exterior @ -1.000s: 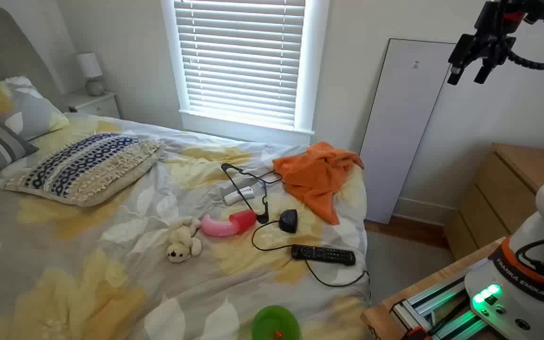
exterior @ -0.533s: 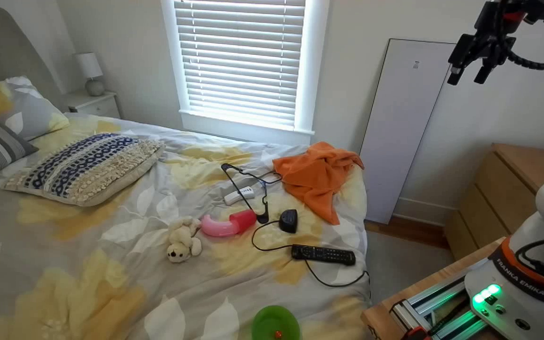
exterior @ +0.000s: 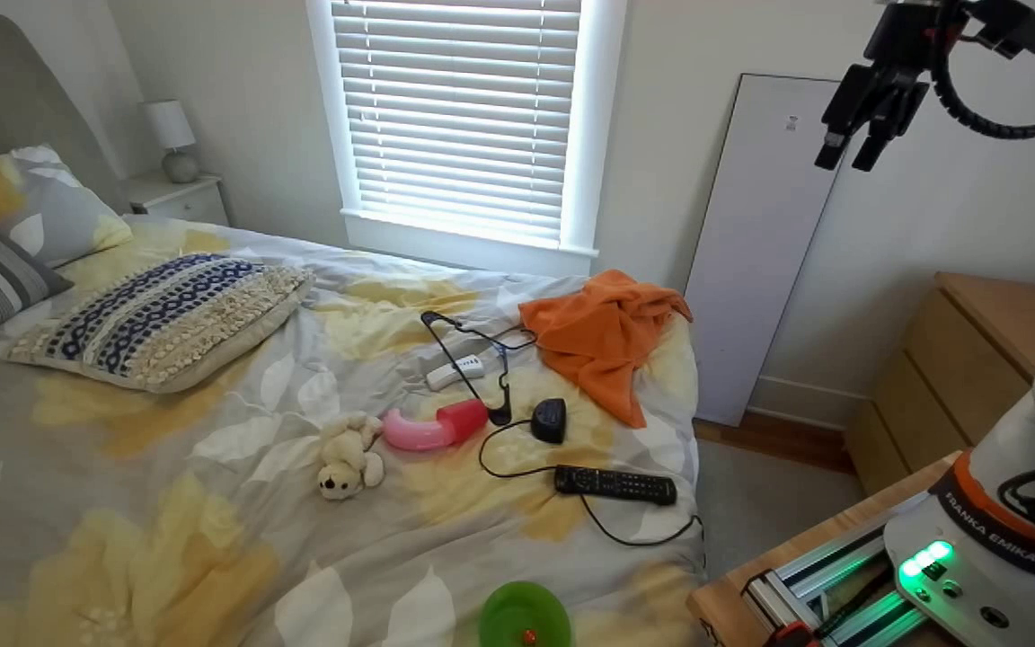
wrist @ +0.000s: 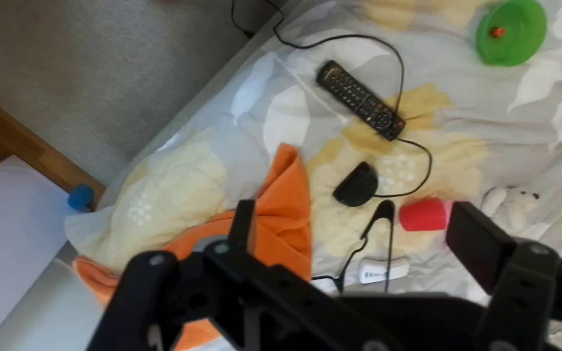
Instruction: Press a button on the bedside alarm clock radio that is on the bed
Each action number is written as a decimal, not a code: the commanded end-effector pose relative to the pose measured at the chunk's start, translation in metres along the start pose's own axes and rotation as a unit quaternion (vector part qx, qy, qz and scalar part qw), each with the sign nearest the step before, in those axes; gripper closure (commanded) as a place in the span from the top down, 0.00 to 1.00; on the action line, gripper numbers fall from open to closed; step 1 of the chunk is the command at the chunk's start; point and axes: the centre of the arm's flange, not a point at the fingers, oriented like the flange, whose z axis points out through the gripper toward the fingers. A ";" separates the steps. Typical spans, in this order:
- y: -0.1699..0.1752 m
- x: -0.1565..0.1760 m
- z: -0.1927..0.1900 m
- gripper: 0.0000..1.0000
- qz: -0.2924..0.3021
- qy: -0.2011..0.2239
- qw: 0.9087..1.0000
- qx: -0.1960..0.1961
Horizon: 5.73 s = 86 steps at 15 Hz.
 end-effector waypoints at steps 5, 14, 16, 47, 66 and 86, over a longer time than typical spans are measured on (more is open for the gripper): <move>-0.100 0.005 0.073 1.00 -0.146 0.009 0.989 0.003; -0.156 0.047 0.176 1.00 -0.204 0.042 0.977 -0.056; -0.158 0.058 0.204 1.00 -0.209 0.046 0.974 -0.078; -0.168 0.157 0.330 1.00 -0.184 0.059 0.969 -0.155; -0.191 0.201 0.432 0.35 -0.223 0.047 0.966 -0.122; -0.188 0.216 0.517 0.00 -0.201 0.058 0.974 -0.086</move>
